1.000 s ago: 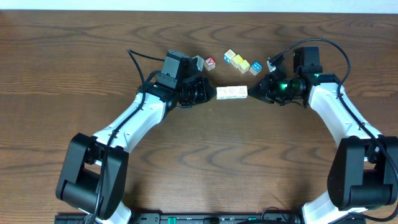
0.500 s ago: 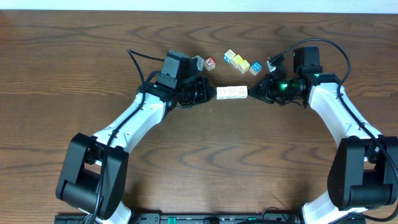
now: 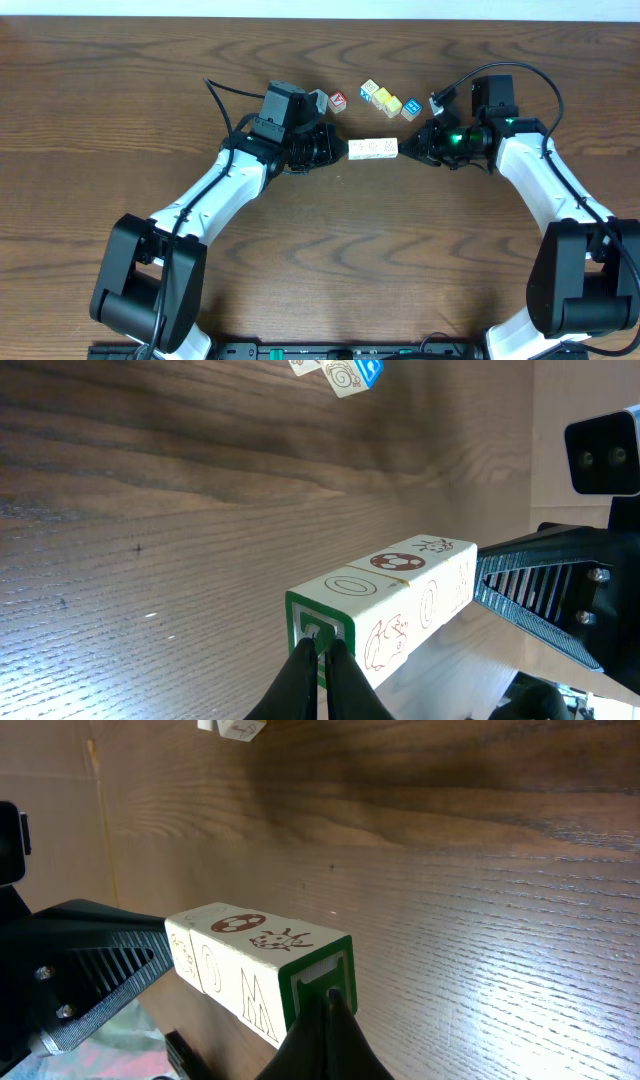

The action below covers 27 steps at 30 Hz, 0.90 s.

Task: Lift 3 blocks

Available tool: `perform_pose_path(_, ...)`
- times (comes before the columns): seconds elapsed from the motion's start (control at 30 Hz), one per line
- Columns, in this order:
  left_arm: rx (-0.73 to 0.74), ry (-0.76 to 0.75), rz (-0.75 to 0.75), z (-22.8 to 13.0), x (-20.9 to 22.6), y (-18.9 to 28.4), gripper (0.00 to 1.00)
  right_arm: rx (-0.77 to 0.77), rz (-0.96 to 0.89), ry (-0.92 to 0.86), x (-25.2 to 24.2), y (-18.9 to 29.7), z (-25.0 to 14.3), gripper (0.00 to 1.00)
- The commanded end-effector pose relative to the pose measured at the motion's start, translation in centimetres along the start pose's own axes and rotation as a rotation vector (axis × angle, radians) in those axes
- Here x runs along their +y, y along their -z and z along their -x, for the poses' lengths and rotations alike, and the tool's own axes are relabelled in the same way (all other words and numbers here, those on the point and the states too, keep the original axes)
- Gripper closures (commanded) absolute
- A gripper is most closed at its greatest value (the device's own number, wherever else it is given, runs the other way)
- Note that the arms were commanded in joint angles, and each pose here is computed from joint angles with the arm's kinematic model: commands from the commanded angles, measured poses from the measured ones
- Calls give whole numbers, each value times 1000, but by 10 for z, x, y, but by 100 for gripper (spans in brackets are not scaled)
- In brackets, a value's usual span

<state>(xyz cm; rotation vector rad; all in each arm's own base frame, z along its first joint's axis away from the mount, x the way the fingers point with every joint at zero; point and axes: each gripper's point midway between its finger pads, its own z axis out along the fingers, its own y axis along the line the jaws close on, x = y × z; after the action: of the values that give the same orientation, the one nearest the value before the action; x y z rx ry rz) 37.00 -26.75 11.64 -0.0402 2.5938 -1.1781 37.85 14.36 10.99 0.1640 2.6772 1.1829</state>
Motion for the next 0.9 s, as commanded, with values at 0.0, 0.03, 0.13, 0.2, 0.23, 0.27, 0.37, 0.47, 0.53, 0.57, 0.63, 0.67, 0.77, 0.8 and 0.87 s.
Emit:
perform_pose_path(0.0, 62, -27, -79, -17, -25, -4, 93, 66, 159, 51, 45, -3, -14, 99)
perform_pose_path(0.03, 62, -27, -79, -17, -25, -4, 92, 66, 159, 51, 45, -3, -14, 99)
perform_pose_path(0.13, 62, -27, -79, -17, -25, -4, 93, 67, 159, 51, 45, -3, -14, 99)
perform_pose_path(0.2, 62, -27, -79, -17, -25, -4, 93, 66, 149, 53, 44, -4, -14, 99)
perform_pose_path(0.23, 62, -27, -79, -17, -25, -4, 93, 65, 144, 54, 43, -5, -14, 99)
perform_pose_path(0.27, 62, -27, -79, -17, -25, -4, 93, 66, 144, 55, 44, -5, -15, 99)
perform_pose_path(0.37, 62, -27, -79, -17, -25, -4, 93, 70, 145, 63, 46, -7, -16, 99)
perform_pose_path(0.47, 62, -27, -79, -17, -25, -4, 93, 72, 146, 68, 47, -8, -17, 99)
perform_pose_path(0.53, 62, -27, -79, -17, -25, -4, 93, 71, 141, 69, 47, -9, -17, 99)
perform_pose_path(0.57, 61, -27, -79, -17, -25, -4, 93, 71, 141, 69, 47, -9, -17, 99)
perform_pose_path(0.63, 61, -27, -79, -17, -25, -4, 93, 71, 141, 69, 47, -9, -17, 99)
perform_pose_path(0.67, 62, -27, -79, -17, -25, -4, 93, 71, 141, 69, 47, -9, -17, 99)
perform_pose_path(0.77, 62, -27, -78, -17, -25, -4, 93, 71, 141, 69, 47, -9, -17, 99)
perform_pose_path(0.8, 62, -27, -78, -17, -25, -4, 93, 71, 141, 69, 47, -9, -17, 99)
perform_pose_path(0.87, 62, -27, -78, -17, -25, -4, 93, 71, 141, 69, 47, -9, -17, 99)
